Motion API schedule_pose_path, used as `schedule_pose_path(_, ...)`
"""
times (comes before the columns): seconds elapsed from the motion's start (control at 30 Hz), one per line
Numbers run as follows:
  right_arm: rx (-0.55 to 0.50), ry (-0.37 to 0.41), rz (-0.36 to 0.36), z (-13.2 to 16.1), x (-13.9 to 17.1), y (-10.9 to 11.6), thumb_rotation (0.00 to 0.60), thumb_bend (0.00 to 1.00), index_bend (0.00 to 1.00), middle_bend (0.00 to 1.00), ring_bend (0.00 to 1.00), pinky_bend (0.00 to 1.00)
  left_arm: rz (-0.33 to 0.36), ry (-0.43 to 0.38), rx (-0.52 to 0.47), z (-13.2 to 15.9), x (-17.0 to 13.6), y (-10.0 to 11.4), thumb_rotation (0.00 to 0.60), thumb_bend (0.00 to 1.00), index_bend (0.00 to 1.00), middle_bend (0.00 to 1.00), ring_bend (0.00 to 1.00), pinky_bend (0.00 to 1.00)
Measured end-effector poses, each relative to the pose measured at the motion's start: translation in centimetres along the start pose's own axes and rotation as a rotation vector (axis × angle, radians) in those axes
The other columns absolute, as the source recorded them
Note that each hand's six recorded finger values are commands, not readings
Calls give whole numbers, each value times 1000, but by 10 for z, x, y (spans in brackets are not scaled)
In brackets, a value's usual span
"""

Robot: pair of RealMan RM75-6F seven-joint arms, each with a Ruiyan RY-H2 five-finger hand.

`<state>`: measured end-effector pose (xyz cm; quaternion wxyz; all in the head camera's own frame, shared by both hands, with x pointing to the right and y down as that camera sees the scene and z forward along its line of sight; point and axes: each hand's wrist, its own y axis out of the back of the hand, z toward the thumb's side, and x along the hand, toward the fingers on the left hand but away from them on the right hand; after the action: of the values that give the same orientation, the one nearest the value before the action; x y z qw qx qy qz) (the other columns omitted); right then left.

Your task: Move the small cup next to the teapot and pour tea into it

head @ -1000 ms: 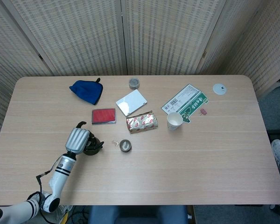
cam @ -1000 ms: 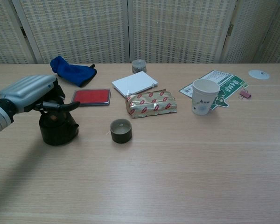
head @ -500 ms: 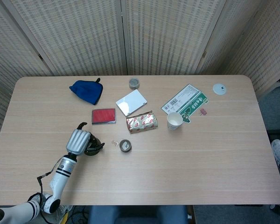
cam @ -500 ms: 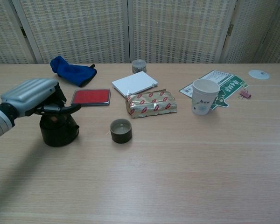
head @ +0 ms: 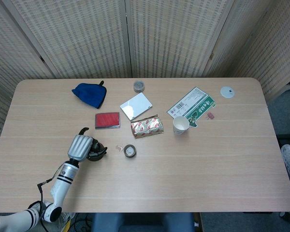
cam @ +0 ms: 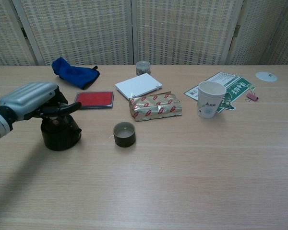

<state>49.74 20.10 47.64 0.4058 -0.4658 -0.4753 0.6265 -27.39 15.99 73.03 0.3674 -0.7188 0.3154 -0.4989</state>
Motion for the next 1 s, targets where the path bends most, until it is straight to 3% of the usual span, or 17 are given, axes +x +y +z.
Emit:
schedule_pose_path(0.23, 1, -2, -1, -1, 0, 0, 600, 202, 200, 217, 152, 218, 0, 2, -30, 3, -1, 5, 4, 224, 729, 757, 623, 144)
schedule_pose_path(0.47, 2, 0, -2, -1, 0, 2, 600, 202, 200, 217, 152, 218, 57, 7, -89, 4, -1, 21, 29, 223, 636, 686, 559, 142)
schedule_pose_path(0.63, -5, 21, 14, 2, 0, 0, 600, 202, 200, 217, 152, 218, 102, 10, -124, 4, -7, 37, 233, 223, 525, 569, 464, 141)
schedule_pose_path(0.83, -14, 67, 40, 8, -1, -2, 600, 202, 200, 217, 152, 218, 136, 36, -130, -5, -22, 55, 351, 223, 423, 470, 384, 141)
schedule_pose_path(1.0, -17, 80, 54, 10, -1, -5, 600, 202, 200, 217, 152, 218, 130, 92, -100, -22, -42, 64, 390, 223, 402, 458, 374, 141)
